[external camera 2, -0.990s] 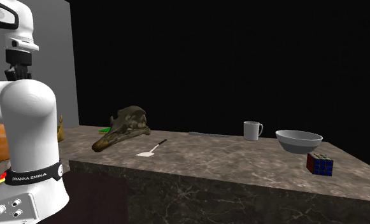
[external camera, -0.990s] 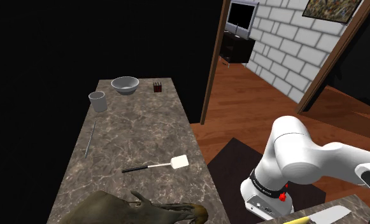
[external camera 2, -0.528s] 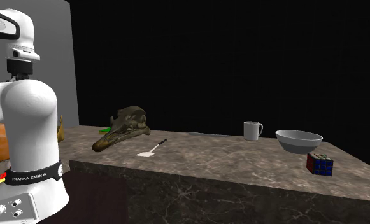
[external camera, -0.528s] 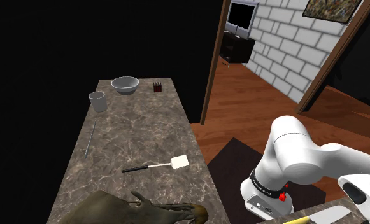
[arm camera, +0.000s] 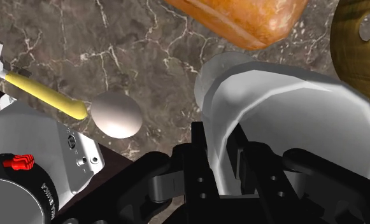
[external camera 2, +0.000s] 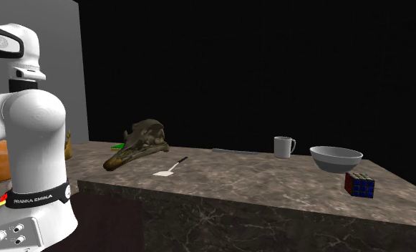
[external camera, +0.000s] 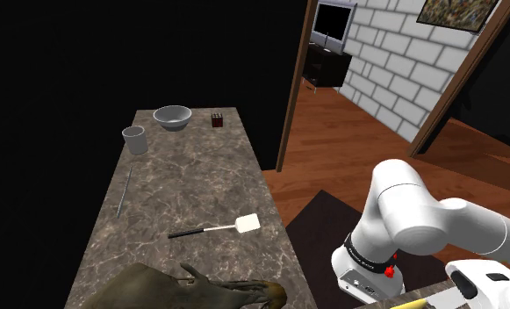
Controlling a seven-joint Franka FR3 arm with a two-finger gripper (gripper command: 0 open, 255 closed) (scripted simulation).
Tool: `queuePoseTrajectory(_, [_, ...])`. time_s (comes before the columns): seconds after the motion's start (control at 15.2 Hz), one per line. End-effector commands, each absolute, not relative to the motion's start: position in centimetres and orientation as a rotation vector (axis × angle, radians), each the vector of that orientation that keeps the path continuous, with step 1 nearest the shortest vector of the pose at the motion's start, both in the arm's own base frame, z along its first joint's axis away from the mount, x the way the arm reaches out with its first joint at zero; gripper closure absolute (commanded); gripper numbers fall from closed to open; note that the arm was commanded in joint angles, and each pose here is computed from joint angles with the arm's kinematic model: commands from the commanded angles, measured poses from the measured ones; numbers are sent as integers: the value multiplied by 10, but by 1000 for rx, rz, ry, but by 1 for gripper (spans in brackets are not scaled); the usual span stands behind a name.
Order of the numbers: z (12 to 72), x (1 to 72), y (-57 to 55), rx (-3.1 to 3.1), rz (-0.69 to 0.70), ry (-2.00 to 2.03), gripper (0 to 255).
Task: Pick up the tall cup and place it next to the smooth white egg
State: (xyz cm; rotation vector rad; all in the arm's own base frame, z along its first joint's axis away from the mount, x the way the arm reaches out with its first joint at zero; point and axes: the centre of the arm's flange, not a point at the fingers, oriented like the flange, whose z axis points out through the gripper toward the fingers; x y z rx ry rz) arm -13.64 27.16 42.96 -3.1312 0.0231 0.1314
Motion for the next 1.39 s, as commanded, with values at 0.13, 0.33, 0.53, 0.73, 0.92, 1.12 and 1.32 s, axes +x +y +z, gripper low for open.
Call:
queuePoseTrajectory(0.13, [418,-136,272,-3130,131,23,255])
queuePoseTrajectory(0.33, [418,-136,272,-3130,131,23,255])
queuePoseTrajectory(0.53, [418,-136,272,-3130,131,23,0])
queuePoseTrajectory(0.73, [418,-136,272,-3130,131,23,0])
queuePoseTrajectory(0.92, [431,-135,271,-3130,131,23,0])
queuePoseTrajectory(1.12, [468,-132,271,-3130,131,23,0])
queuePoseTrajectory(1.32, [468,-132,271,-3130,131,23,0])
